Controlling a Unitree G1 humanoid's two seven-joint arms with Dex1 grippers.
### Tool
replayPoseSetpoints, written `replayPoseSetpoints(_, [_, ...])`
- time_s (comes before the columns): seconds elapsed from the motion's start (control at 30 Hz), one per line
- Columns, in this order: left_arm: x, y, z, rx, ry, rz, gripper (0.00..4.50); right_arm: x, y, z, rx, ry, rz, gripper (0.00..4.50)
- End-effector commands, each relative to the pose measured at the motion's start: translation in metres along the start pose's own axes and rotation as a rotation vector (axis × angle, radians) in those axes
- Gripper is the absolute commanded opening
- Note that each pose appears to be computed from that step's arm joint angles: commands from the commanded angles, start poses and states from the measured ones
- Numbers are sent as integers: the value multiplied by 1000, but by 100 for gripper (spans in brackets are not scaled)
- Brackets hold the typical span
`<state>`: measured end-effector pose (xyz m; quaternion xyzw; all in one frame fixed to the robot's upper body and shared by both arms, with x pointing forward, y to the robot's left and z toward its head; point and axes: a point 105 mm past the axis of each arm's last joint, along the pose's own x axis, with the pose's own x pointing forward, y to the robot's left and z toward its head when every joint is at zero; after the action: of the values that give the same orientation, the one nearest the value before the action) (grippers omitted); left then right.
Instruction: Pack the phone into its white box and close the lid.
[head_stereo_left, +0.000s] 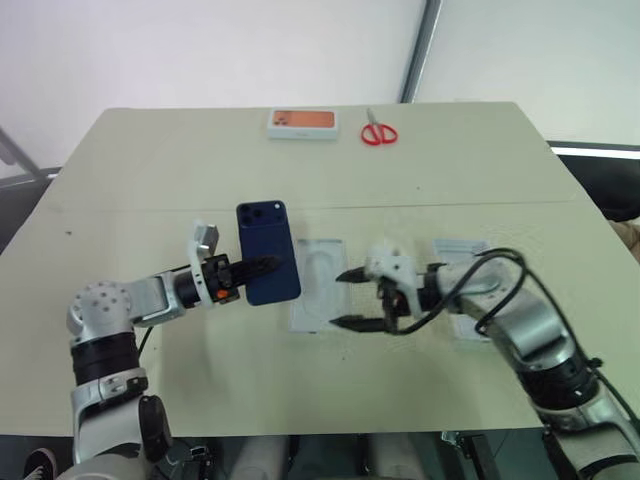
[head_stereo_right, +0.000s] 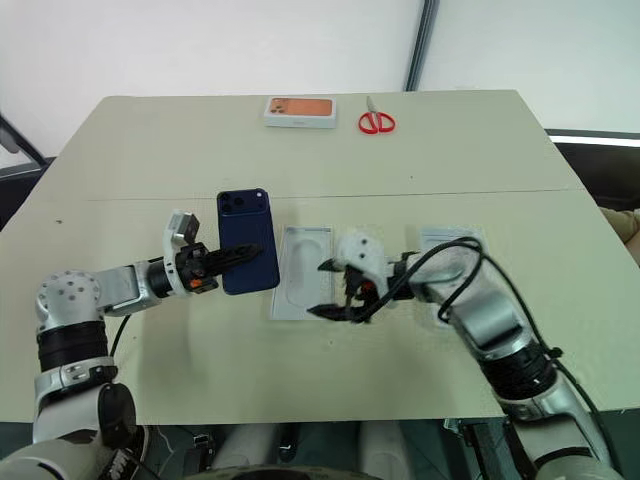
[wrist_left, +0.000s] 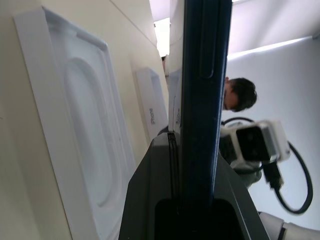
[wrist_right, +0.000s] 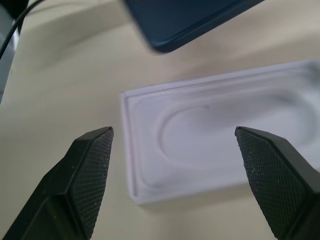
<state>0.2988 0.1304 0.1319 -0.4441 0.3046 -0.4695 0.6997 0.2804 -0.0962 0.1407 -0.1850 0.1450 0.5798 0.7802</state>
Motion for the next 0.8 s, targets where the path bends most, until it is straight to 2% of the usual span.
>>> replayPoseSetpoints(0.03, [12,-6,-4,-23,58,-47,0,-24,-6,-14,19,29,-43,408])
replayPoseSetpoints(0.1, [17,-2,-7,-6,88,-22,0,-31,-7,-12,16,5,-56,408])
replayPoseSetpoints(0.17, [28,6,-5,-1,96,7,0,-41,-13,2,-21,-102,-108,408])
replayPoseSetpoints(0.23, [34,13,-9,-17,130,20,0,-44,-18,3,-57,-138,-156,408])
replayPoseSetpoints(0.67, [47,23,-25,12,209,10,0,-37,-17,-6,-104,-110,-185,408])
replayPoseSetpoints(0.73, [49,24,-24,13,206,11,98,-36,-18,-6,-104,-112,-186,415])
replayPoseSetpoints(0.8, [51,26,-23,24,198,27,174,-36,-19,-5,-106,-113,-189,415])
